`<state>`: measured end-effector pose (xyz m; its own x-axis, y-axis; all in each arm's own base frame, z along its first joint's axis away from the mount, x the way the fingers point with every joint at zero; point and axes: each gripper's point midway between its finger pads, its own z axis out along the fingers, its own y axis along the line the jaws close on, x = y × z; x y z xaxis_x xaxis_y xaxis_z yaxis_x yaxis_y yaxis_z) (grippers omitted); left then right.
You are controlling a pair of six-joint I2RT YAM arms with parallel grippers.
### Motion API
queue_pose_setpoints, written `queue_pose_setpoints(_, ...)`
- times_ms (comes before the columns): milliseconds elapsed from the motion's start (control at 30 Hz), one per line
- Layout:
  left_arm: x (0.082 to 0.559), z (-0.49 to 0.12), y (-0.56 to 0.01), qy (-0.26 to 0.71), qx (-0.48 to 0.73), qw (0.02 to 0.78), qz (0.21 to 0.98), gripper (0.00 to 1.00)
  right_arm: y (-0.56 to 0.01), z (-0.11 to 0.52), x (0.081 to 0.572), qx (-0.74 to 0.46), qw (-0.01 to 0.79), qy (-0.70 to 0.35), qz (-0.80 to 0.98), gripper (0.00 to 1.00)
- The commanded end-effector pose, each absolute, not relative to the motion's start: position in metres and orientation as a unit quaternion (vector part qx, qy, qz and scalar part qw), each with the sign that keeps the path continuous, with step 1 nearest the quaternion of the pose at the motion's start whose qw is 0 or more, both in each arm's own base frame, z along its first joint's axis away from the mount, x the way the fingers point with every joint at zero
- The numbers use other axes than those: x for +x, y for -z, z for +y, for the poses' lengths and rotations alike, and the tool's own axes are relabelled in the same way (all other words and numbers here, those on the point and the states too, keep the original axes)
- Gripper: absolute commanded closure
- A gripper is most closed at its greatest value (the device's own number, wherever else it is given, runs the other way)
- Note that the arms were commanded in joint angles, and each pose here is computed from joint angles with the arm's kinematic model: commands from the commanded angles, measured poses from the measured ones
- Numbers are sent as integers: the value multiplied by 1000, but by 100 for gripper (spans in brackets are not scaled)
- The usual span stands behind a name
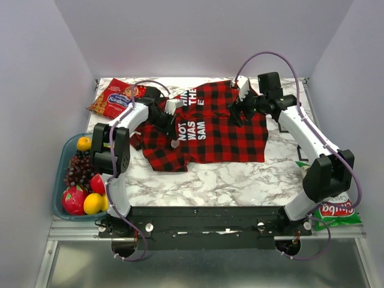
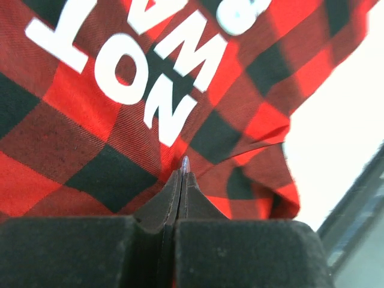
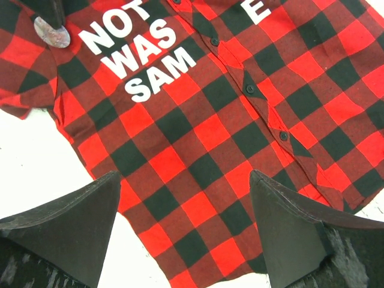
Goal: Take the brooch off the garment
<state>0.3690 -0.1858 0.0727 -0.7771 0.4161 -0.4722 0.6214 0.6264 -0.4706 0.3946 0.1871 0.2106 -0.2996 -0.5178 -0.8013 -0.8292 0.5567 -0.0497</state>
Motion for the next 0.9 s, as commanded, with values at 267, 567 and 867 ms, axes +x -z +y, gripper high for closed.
queue_pose_setpoints(267,345,-234,-133,526,105,94,839,100,-184,226,359,-516,365,-215,745,9)
queue_pose_setpoints(567,337,-250,-127,616,0,10,787,100,-139,293,347,-669,424,-144,593,17)
queue_pose_setpoints(867,332,-244,-126,640,-59,-37,766,100,-118,344,340,-758,473,-115,434,17)
